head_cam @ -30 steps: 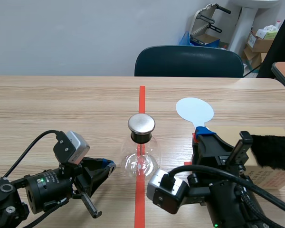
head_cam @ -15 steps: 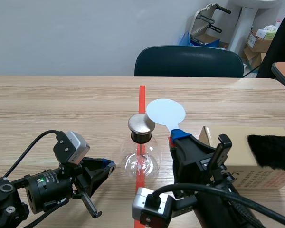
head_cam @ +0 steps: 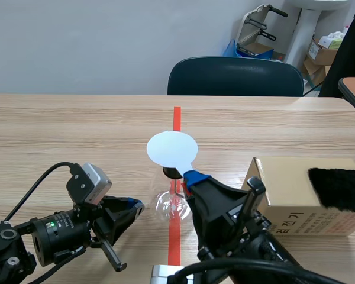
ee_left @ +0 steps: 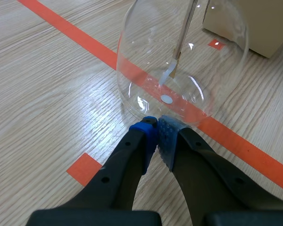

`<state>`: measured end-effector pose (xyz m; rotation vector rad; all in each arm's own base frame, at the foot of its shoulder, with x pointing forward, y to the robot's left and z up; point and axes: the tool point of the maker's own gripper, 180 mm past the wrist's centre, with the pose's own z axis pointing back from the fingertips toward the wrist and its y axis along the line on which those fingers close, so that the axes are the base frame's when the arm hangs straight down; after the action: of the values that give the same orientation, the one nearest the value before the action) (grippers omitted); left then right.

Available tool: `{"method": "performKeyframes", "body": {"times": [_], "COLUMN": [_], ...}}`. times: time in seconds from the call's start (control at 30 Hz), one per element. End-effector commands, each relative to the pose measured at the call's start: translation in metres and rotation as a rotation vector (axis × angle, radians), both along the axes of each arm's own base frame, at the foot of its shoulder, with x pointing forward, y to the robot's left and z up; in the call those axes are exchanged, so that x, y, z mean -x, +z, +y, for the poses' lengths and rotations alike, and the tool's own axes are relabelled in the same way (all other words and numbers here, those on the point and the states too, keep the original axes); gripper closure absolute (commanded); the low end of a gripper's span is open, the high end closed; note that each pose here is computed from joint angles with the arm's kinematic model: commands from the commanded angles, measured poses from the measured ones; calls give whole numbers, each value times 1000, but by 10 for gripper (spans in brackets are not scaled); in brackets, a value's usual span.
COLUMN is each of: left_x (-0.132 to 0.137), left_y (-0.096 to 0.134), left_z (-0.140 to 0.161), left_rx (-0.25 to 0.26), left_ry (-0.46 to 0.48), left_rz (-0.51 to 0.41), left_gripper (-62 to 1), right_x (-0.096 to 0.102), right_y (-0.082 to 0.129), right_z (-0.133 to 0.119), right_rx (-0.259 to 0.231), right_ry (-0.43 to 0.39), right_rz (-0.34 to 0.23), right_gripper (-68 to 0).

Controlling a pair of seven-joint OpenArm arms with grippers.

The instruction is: Do the electroscope experiment

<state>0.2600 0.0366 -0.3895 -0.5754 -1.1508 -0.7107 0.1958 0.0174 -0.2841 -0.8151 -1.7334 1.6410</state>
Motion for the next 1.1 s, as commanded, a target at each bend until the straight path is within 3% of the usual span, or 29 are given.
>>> {"method": "performKeyframes", "body": {"times": [0.0, 0.3, 0.73, 1.07], "left_x": [-3, -3, -3, -3], "left_y": [10, 10, 10, 10], "left_z": [-7, -7, -7, -7], "left_rx": [44, 44, 44, 44], "left_ry": [-1, -1, -1, -1], "left_rz": [-20, -20, -20, -20], "left_gripper": [-41, -40, -41, -40], "right_x": [-5, -9, -34, -42], "right_y": [9, 9, 8, 7], "right_z": [-1, -5, -53, -84], "right_rx": [-4, -6, -19, -26], "right_ry": [1, -30, -332, -512], "right_rz": [-38, -36, -22, -13], "right_gripper": [-13, -13, -13, -13]}}
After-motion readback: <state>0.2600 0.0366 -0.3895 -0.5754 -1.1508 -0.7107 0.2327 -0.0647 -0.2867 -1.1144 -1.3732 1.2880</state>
